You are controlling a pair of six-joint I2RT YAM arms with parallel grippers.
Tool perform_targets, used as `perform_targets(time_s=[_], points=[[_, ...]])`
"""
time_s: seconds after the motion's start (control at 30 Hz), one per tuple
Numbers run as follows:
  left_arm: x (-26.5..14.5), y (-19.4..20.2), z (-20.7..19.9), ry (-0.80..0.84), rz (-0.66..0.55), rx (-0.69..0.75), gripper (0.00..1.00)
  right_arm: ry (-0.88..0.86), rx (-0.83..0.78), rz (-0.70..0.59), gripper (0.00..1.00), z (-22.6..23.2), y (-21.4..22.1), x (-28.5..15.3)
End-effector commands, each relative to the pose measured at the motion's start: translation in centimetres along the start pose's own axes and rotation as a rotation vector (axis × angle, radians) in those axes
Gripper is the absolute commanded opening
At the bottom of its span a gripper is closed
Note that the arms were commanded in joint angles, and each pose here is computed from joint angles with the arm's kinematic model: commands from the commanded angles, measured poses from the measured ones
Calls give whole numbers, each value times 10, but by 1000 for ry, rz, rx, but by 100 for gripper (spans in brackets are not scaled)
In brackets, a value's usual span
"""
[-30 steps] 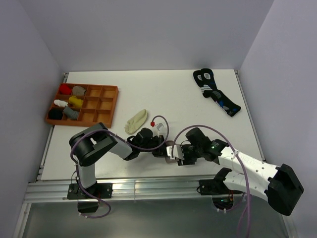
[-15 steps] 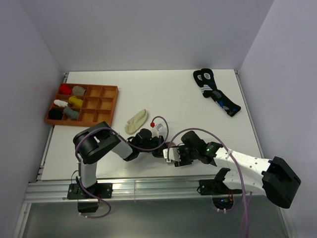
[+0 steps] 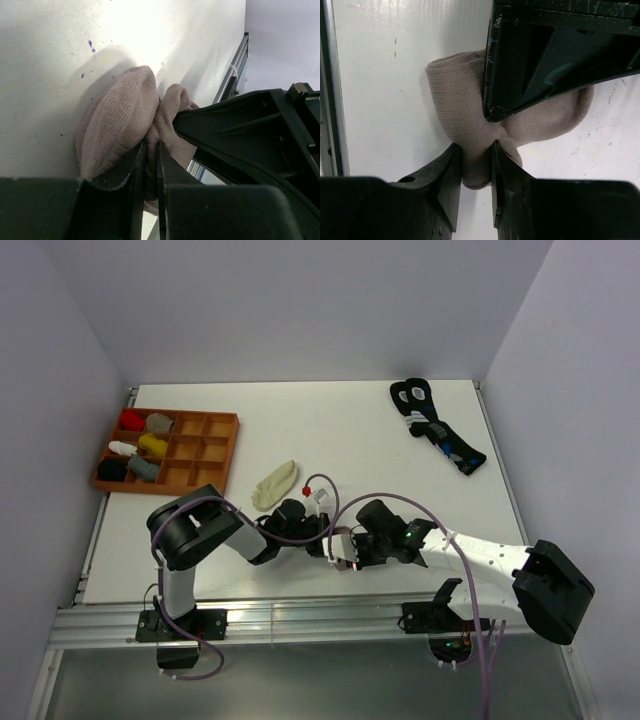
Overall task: Roll the socks
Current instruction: Roll the sock at the center of the board.
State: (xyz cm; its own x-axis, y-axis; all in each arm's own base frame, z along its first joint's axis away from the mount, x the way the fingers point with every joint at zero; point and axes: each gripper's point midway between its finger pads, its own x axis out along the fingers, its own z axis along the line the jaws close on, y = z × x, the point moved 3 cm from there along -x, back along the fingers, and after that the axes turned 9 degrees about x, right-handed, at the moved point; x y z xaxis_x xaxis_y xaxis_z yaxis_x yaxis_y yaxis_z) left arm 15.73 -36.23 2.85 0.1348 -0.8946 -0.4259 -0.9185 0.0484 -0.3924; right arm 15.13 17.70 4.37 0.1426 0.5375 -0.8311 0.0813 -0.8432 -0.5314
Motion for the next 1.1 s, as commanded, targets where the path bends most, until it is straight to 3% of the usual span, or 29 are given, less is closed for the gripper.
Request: perform_targets(time_s=[0.0,0.33,0.57,0.77,1.07], points=[[-32,76,72,-311,233,-91,0,-18,20,64,15,3,10,5],[-42,15,36,-285,13,26,7,50,51,99,13,-2,15,-7],[-63,-10,25,-319,-109,48,16,69,46,116,13,-5,16,-10],[-71,-15,21,-309,-146,54,25,59,48,116,13,-5,14,-11],[-36,-20,20,-210,-99,45,25,0,94,140,13,-5,3,-15]])
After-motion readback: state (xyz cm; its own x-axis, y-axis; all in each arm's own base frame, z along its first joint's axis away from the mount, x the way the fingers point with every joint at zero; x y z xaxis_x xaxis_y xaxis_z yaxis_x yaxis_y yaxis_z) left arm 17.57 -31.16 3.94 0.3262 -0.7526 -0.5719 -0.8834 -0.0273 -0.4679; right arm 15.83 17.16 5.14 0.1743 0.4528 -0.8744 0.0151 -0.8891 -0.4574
